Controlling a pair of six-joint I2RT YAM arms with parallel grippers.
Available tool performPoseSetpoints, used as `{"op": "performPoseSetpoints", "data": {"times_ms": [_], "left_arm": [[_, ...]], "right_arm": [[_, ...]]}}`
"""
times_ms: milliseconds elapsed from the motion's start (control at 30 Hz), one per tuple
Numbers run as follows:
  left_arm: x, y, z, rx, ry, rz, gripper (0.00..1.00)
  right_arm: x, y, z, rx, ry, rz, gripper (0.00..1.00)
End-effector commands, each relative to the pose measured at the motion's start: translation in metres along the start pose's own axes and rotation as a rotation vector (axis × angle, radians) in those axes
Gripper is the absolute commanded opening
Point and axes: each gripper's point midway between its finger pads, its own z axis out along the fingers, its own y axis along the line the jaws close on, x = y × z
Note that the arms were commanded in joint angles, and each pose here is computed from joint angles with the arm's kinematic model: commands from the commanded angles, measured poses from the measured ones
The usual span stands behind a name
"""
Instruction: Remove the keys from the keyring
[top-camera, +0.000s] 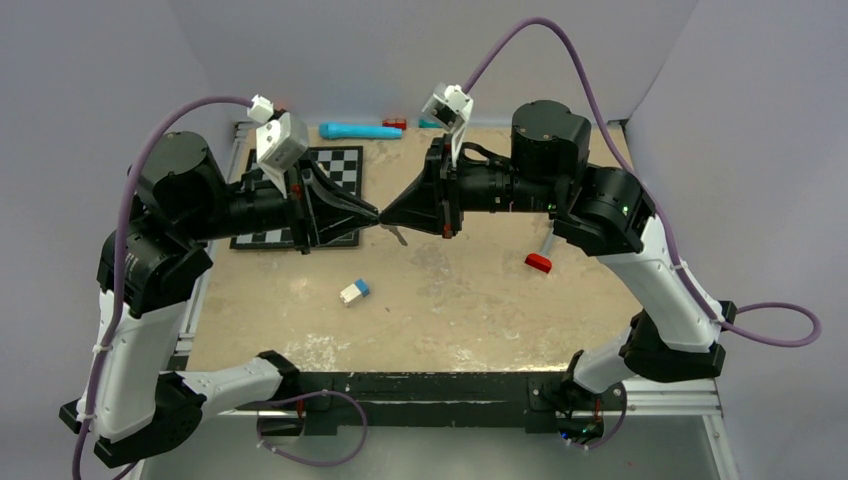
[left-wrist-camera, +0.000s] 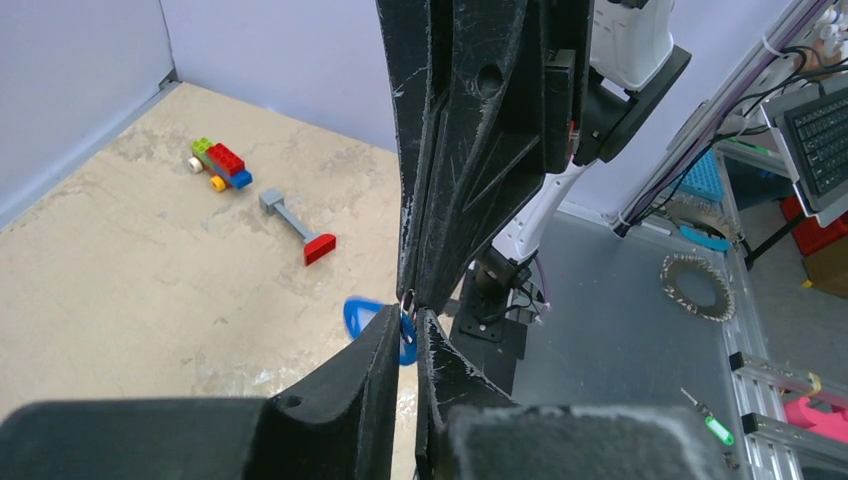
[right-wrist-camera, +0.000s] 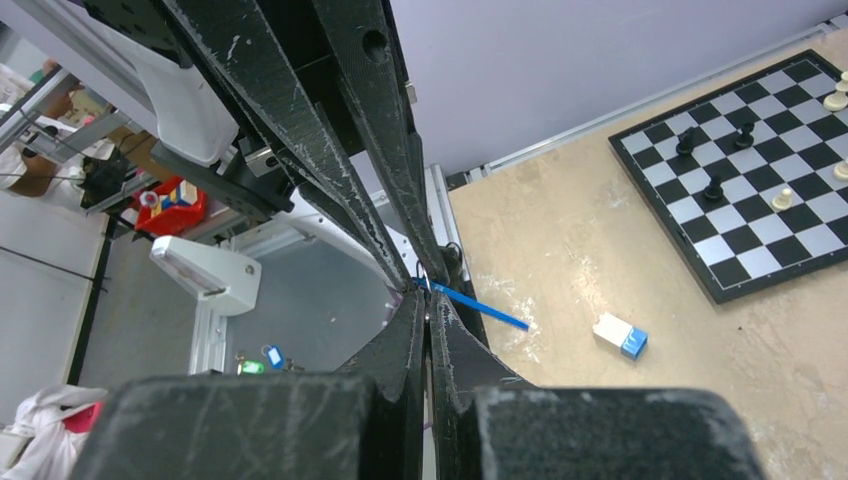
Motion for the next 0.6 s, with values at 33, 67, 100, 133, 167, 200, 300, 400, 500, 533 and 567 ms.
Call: {"op": "performPoseSetpoints", "data": {"times_ms": [33, 67, 100, 133, 167, 200, 300, 400, 500, 533, 567], "left_arm": [[-0.017, -0.005, 0.0, 0.016, -0.052, 0.018, 0.0], [-0.018, -0.005, 0.0, 0.013, -0.053, 0.015, 0.0], [-0.018, -0.005, 0.0, 0.014, -0.053, 0.012, 0.0], [-0.018, -0.005, 0.0, 0.013, -0.055, 0.011, 0.0], [-0.018, -0.005, 0.0, 0.014, -0.055, 0.01, 0.0], [-0.018, -0.006, -0.001, 0.015, -0.056, 0.01, 0.0], [-0.018, -0.005, -0.002, 0.003, -0.06, 0.006, 0.0], [-0.019, -0.009, -0.004, 0.01, -0.078, 0.005, 0.0], [-0.021, -0.013, -0.007, 0.022, -0.091, 0.003, 0.0], [-0.021, -0.013, -0.007, 0.024, -0.094, 0.003, 0.0], [-0.022, -0.014, -0.008, 0.024, -0.098, 0.003, 0.0]], "right_arm": [[-0.009, 0.014, -0.001, -0.069, -0.023, -0.025, 0.0], [-0.009, 0.015, -0.001, -0.071, -0.024, -0.025, 0.0], [-0.009, 0.015, -0.002, -0.073, -0.026, -0.026, 0.0], [-0.01, 0.016, -0.002, -0.076, -0.027, -0.027, 0.0], [-0.01, 0.017, -0.002, -0.08, -0.029, -0.028, 0.0], [-0.011, 0.018, -0.003, -0.086, -0.033, -0.029, 0.0], [-0.016, 0.022, -0.006, -0.096, -0.055, -0.031, 0.13], [-0.019, 0.024, -0.007, -0.104, -0.074, -0.031, 0.46], [-0.023, 0.028, -0.009, -0.118, -0.092, -0.031, 0.56], [-0.026, 0.029, -0.011, -0.121, -0.102, -0.033, 0.59], [-0.028, 0.031, -0.013, -0.125, -0.115, -0.035, 0.59]]}}
